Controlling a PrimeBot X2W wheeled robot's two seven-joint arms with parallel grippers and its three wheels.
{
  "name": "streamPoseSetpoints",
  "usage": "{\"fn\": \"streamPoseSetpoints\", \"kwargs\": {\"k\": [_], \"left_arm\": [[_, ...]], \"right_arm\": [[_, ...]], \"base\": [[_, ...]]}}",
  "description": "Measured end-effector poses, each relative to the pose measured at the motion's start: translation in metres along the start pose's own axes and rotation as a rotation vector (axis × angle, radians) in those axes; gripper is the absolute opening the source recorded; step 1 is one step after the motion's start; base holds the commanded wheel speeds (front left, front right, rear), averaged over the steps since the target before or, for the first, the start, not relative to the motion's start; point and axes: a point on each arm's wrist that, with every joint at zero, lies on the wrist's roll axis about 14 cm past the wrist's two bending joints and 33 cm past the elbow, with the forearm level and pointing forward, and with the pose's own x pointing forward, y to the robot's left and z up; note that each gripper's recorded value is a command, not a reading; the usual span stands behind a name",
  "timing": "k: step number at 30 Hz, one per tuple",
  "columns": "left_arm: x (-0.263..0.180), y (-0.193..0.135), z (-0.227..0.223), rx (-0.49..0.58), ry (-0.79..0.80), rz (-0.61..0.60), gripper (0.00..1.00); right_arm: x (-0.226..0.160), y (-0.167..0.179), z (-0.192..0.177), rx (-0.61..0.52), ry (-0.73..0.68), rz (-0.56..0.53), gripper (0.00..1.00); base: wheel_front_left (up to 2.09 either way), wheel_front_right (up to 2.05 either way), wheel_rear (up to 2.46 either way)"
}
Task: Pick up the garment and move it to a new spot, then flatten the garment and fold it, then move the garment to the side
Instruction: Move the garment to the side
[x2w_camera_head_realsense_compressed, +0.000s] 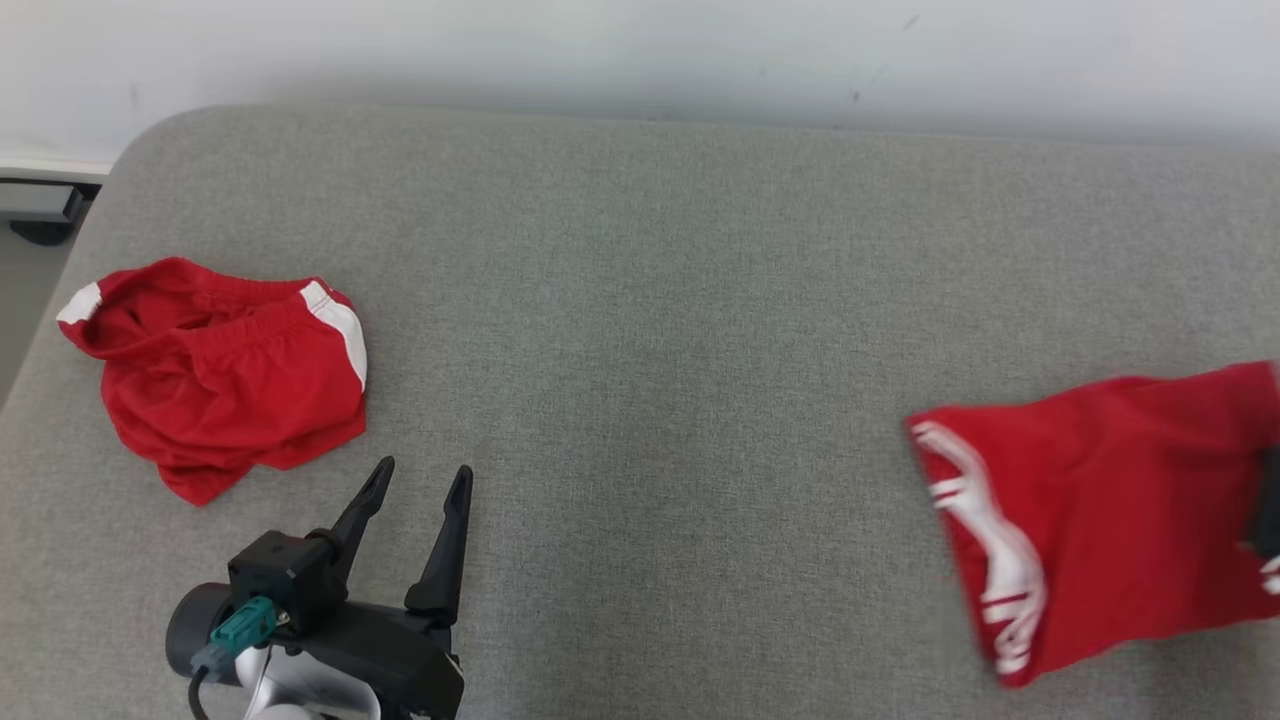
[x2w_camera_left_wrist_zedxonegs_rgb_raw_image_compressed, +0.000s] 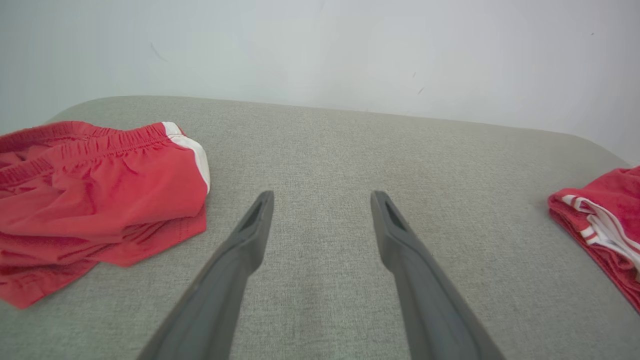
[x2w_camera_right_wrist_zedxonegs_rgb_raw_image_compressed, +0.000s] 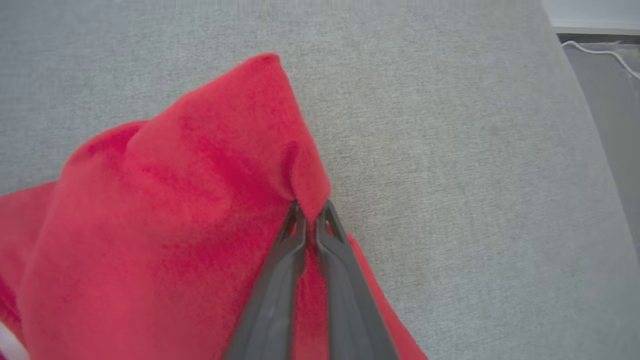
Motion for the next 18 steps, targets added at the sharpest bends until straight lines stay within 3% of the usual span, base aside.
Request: {"fn": "streamPoseSetpoints", "kwargs": {"k": [8, 18], "left_arm": [[0.001, 0.005, -0.004, 0.014, 0.013, 0.006, 1.00], [0.001, 0.007, -0.006, 0.022, 0.021, 0.004, 1.00]], "right_arm": [[-0.004, -0.072, 0.029, -0.009, -0.084, -0.177, 0.00], [-0.018, -0.121, 0.055, -0.052, -0.184, -0.307, 0.00]], "base": [[0.00, 0.00, 0.00], [0.00, 0.00, 0.00]]}}
